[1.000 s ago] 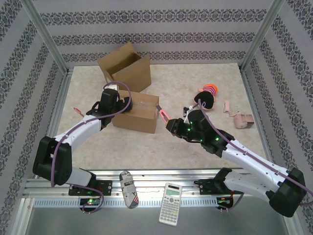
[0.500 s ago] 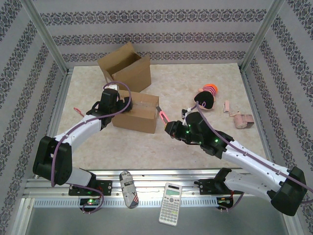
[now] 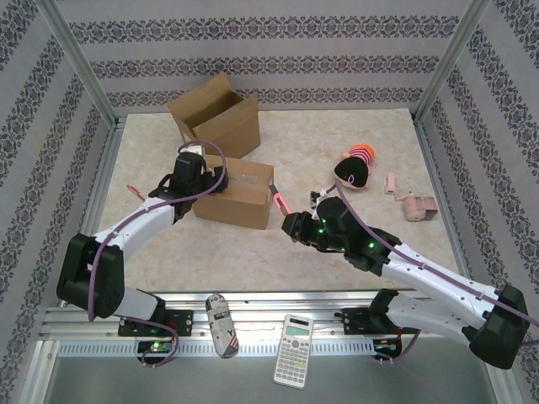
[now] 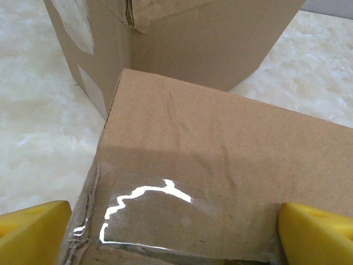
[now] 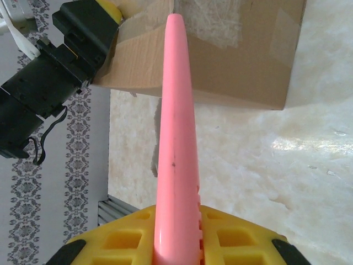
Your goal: Unpack the express box
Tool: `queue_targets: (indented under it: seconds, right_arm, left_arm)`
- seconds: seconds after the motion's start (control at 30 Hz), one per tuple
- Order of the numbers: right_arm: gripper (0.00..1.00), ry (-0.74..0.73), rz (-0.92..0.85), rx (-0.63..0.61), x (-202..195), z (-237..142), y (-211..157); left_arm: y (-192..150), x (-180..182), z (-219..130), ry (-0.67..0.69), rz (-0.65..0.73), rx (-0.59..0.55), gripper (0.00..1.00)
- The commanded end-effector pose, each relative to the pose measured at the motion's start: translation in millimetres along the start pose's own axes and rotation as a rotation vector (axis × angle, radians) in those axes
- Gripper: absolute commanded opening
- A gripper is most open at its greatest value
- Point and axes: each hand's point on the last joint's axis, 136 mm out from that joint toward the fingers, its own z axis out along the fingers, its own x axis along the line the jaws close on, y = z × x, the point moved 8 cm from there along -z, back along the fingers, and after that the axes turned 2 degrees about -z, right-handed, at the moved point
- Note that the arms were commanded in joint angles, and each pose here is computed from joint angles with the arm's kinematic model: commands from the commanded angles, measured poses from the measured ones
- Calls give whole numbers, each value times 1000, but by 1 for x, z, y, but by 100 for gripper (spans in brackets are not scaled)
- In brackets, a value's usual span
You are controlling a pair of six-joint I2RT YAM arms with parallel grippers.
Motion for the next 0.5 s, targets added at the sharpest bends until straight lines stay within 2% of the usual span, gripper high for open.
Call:
queue_targets:
  seconds: [0.0,0.47]
  right_arm:
    - [0,-13,1,147,-8,4,-25]
    - [0,2,-12,176,-3,10,-37]
  left_arm:
    - [-91,39,17,190,92,412,95]
    - [-91,39,16,190,92,411,95]
